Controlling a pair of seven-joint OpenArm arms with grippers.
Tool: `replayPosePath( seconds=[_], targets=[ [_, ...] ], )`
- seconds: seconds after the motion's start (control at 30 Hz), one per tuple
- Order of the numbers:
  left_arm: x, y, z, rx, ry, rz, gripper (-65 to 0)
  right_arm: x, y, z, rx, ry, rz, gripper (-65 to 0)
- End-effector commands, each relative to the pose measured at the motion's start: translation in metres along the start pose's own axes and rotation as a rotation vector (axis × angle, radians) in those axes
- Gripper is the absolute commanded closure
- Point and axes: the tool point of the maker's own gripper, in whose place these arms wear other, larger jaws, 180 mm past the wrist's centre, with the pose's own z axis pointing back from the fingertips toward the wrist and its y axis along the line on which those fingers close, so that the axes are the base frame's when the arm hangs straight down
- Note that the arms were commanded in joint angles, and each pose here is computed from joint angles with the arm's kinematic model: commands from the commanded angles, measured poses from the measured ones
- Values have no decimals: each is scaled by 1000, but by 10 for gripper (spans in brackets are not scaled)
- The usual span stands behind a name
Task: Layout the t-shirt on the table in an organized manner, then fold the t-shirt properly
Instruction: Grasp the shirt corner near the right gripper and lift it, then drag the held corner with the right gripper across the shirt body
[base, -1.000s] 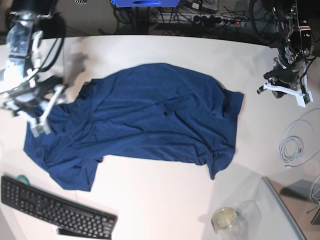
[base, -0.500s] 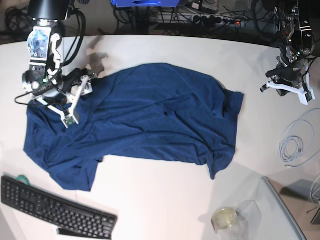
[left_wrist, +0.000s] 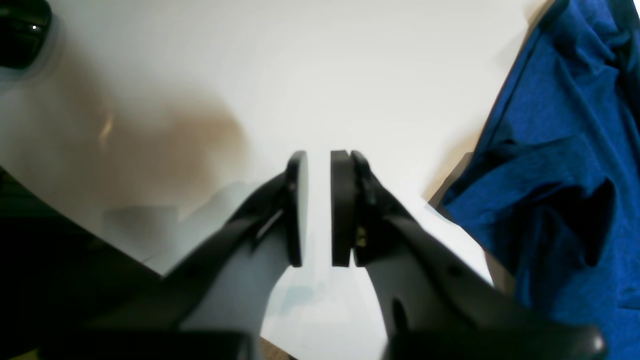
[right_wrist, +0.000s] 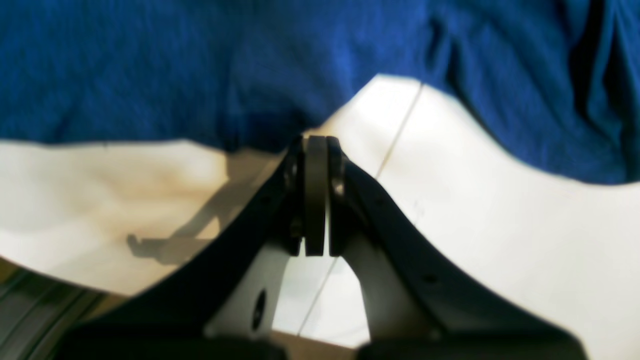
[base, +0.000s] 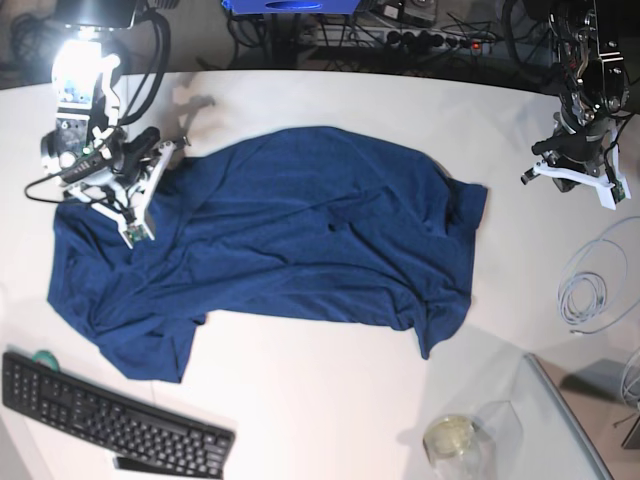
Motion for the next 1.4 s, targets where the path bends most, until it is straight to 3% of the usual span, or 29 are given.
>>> replayPosePath(
  seconds=[0.0,0.1,0.27,0.33,0.53,0.6,0.7,1.03,1.17,1.27,1.37],
  targets=[
    [15,1,2,1,-46,-14,-79,16,-6,6,-14,-53,4,-5],
    [15,1,2,1,-46,-14,-79,19,-5,7,-14,-62,10,-62],
    [14,2,2,2,-45,-14,-79,24,-4,4,-7,-68,8,-288],
    [14,2,2,2,-45,-14,-79,28,-1,-1,10,-66,-1,-342],
    [14,1,2,2,-44,-13,-79,29,7,-14,47,-41,-15,-275],
    [13,1,2,2,-43,-11,-79,24,10,-20,60,-21,-19,-192],
    [14,2,2,3,-44,-11,-79,25,6,-14,45,-30,-21,0],
    [14,-3,3,-8,-47,-13,-79,7,-10,47,-90,-3,29,-6],
    [4,-26,1,-63,-23,-46,-79,0,-13,61,-119,29,37,-6],
    [2,-51,-2,-116,-16,-63,-79,11,-12,68,-129,11,47,-6],
    [4,-59,-3,-134,-20,-67,-79,43,7,68,-99,-37,127,-6]
  ],
)
